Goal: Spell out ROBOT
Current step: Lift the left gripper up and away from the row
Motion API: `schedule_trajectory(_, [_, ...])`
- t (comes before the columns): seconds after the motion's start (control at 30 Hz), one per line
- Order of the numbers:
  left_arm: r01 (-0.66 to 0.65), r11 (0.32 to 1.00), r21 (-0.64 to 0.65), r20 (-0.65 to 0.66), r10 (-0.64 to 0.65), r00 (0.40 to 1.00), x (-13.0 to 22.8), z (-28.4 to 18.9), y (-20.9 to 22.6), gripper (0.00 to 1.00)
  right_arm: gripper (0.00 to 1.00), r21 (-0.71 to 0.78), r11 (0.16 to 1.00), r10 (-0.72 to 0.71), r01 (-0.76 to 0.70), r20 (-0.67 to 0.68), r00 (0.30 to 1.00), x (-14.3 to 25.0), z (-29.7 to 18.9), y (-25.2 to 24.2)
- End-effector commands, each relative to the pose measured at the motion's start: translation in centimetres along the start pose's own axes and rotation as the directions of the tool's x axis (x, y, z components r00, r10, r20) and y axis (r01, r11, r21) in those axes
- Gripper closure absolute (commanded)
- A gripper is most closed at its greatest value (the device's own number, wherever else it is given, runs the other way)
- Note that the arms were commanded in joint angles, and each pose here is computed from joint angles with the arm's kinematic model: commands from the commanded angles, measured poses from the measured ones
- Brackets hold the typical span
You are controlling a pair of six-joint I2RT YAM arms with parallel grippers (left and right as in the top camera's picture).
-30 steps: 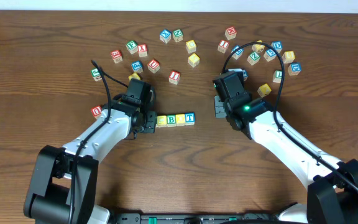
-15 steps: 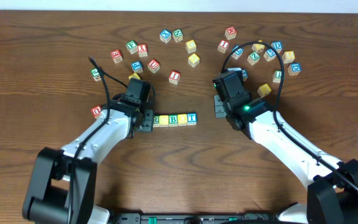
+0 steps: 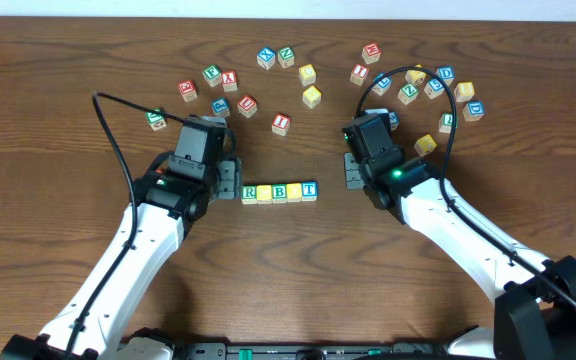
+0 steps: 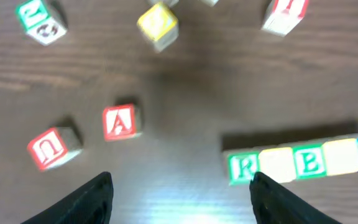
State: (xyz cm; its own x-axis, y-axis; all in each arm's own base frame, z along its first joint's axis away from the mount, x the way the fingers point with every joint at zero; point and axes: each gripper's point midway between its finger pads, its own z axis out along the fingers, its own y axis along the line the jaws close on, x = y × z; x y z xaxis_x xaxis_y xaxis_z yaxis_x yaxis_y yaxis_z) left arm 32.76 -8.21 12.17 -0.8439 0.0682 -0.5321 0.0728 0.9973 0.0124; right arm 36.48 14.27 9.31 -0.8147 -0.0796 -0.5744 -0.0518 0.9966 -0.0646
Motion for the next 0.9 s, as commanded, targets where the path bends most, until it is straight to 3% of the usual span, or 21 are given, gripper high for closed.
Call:
schedule_trajectory(0.0, [0.011,0.999,-0.035,0.039,-0.009,0.999,-1.0,-0.8,0.7,0.30,0.99,0.010,1.000,0.003,-0.004,0.041,0.999,-1.4,-0.8,-0.4])
schedule_trajectory(0.27, [0.044,0.999,0.016,0.255,-0.047,0.966,-5.1,-4.8,0.5,0.18,0.95,0.061,0.998,-0.009,0.005,0.067,0.998,-1.9,-0.9,-1.3])
schedule_trajectory(0.4, [0.058,0.997,0.050,0.382,-0.073,0.921,-7.2,-8.1,0.5,0.03,0.61,0.051,0.999,-0.003,-0.002,0.098,0.995,-2.7,-0.9,-1.0])
schedule_trajectory(0.6, [0.062,0.996,0.062,0.424,-0.083,0.902,-7.5,-9.8,0.7,0.01,0.18,0.046,0.999,0.002,-0.007,0.111,0.994,-3.0,-0.9,-0.9])
schedule_trajectory(0.77, [0.061,0.997,0.056,0.405,-0.078,0.911,-7.1,-9.5,0.7,0.01,0.01,0.046,0.999,0.002,-0.007,0.110,0.994,-3.0,-0.9,-0.9])
schedule_trajectory(0.87, [0.059,0.997,0.052,0.391,-0.075,0.917,-6.7,-9.3,0.8,0.01,0.01,0.046,0.999,0.002,-0.007,0.110,0.994,-3.0,-0.9,-0.9])
